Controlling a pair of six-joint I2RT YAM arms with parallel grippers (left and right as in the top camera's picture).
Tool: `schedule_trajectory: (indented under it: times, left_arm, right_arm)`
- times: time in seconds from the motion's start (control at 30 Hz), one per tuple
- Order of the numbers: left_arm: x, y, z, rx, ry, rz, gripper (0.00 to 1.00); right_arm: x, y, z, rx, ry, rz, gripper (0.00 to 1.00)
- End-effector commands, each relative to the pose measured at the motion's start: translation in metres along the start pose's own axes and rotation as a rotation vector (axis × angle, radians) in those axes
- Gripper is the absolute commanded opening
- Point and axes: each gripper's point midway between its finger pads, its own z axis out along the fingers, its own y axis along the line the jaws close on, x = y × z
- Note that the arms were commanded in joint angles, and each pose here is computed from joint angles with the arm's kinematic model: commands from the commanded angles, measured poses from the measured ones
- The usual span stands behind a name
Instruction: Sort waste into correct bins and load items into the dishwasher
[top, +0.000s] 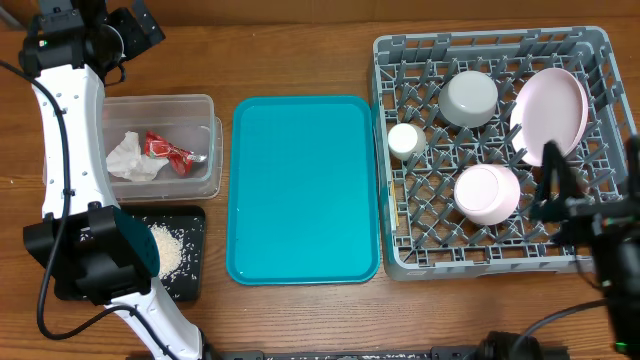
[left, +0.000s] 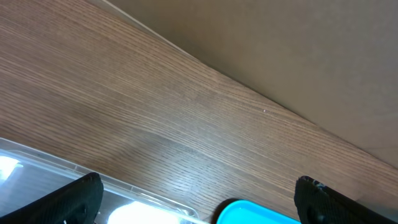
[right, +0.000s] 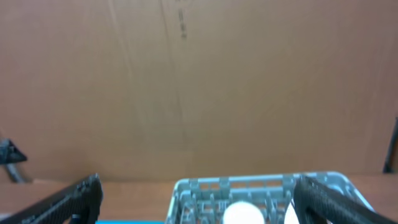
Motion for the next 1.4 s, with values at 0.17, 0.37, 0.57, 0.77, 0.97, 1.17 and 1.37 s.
schedule_trajectory:
  times: [0.17,0.37,0.57,0.77,0.97,1.17,1.37]
  left_arm:
    - [-0.005,-0.004,0.0,0.013,-0.009,-0.014,1.0]
    - [-0.005,-0.004,0.0,0.013,-0.009,-0.014,1.0]
    - [-0.005,-0.004,0.0,0.013,-0.009,-0.014,1.0]
    - [-0.005,-0.004,0.0,0.013,-0.009,-0.014,1.0]
    - [-0.005,-0.004,0.0,0.013,-0.009,-0.014,1.0]
    - [-0.005,-0.004,0.0,0.012,-0.009,-0.014,1.0]
    - [-0.005,-0.004,0.0,0.013,-0.009,-0.014,1.0]
  right_arm:
    - [0.09,-0.019,0.009,0.005,-0.076,-0.015,1.0]
    - [0.147,-0.023,0.015,-0.026,-0.133,-0.025,1.0]
    - [0.176,-0.014,0.014,-0.088,-0.166,-0.028,1.0]
    - [0.181,-0.011,0.015,-0.097,-0.157,-0.024,1.0]
    - [0.179,-0.01,0.013,-0.097,-0.168,-0.021,1.0]
    - [0.183,-0.008,0.007,-0.107,-0.203,-0.027,1.0]
    - [0.195,-0.01,0.009,-0.108,-0.187,0.001,1.0]
